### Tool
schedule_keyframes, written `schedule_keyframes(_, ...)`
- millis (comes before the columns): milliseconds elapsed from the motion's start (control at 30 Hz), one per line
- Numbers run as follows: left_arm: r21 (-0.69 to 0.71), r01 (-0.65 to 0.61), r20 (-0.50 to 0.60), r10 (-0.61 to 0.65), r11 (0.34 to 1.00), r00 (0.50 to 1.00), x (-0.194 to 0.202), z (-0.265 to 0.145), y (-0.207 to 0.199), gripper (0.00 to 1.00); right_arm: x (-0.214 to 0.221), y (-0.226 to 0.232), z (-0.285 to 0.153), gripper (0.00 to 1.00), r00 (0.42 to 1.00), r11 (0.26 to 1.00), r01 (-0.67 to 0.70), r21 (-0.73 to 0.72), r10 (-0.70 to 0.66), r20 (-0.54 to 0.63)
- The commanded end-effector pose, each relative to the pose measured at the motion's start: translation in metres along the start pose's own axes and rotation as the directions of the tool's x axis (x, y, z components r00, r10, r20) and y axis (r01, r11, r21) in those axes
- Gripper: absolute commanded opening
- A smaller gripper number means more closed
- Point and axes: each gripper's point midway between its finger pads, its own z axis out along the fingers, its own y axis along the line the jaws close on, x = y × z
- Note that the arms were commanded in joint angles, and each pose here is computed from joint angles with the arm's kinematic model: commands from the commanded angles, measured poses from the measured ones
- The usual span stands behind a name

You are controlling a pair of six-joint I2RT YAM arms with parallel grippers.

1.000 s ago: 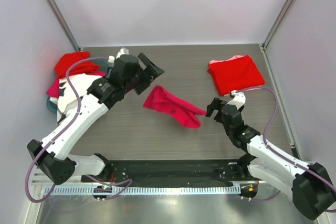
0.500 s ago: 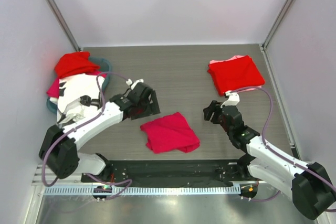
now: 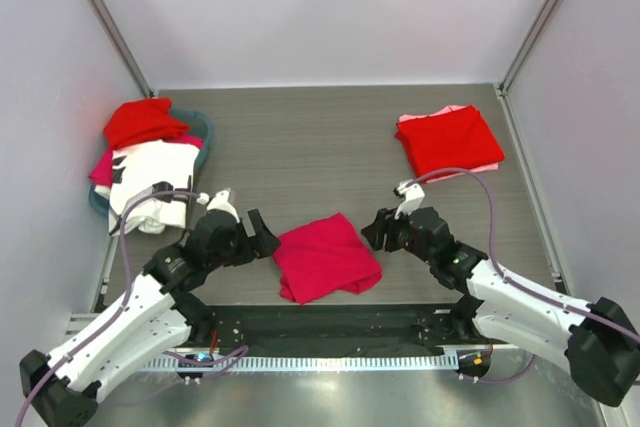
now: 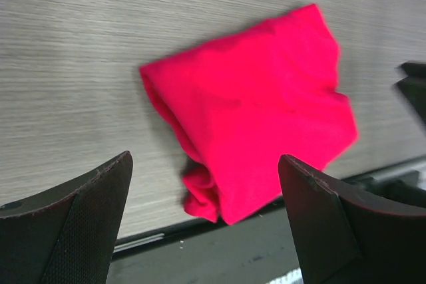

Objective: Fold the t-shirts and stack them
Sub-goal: Move the tshirt to the center of the board, then flatten the tshirt out

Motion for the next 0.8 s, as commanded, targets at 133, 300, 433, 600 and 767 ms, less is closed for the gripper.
schedule_keyframes(133,0.140,0.115,-0.134,-0.096,0.983,0.986,0.038,-0.014,-0.011,0.89,0.009,0.081,-0.020,0.52,0.991,0.994,0.060,-0.087,-0.070,-0.112)
schedule_keyframes(300,0.141,0.149,-0.198,-0.120,0.979,0.973,0.058,-0.003,-0.005,0.84,0.051,0.149,-0.020,0.56,0.952,0.976,0.134,-0.174,-0.176,-0.250)
schedule_keyframes(433,0.121,0.165,-0.221,-0.135,0.979,0.966,0.068,0.007,0.002,0.78,0.068,0.179,-0.010,0.54,0.932,0.970,0.181,-0.165,-0.222,-0.287)
schedule_keyframes(600,0.083,0.169,-0.202,-0.149,0.982,0.968,0.069,0.015,0.011,0.64,0.082,0.201,0.002,0.50,0.932,0.975,0.199,-0.099,-0.220,-0.290)
schedule_keyframes(767,0.089,0.221,-0.185,-0.202,0.971,0.962,0.070,0.016,0.013,0.54,0.095,0.203,0.007,0.55,0.920,0.967,0.250,-0.047,-0.252,-0.300)
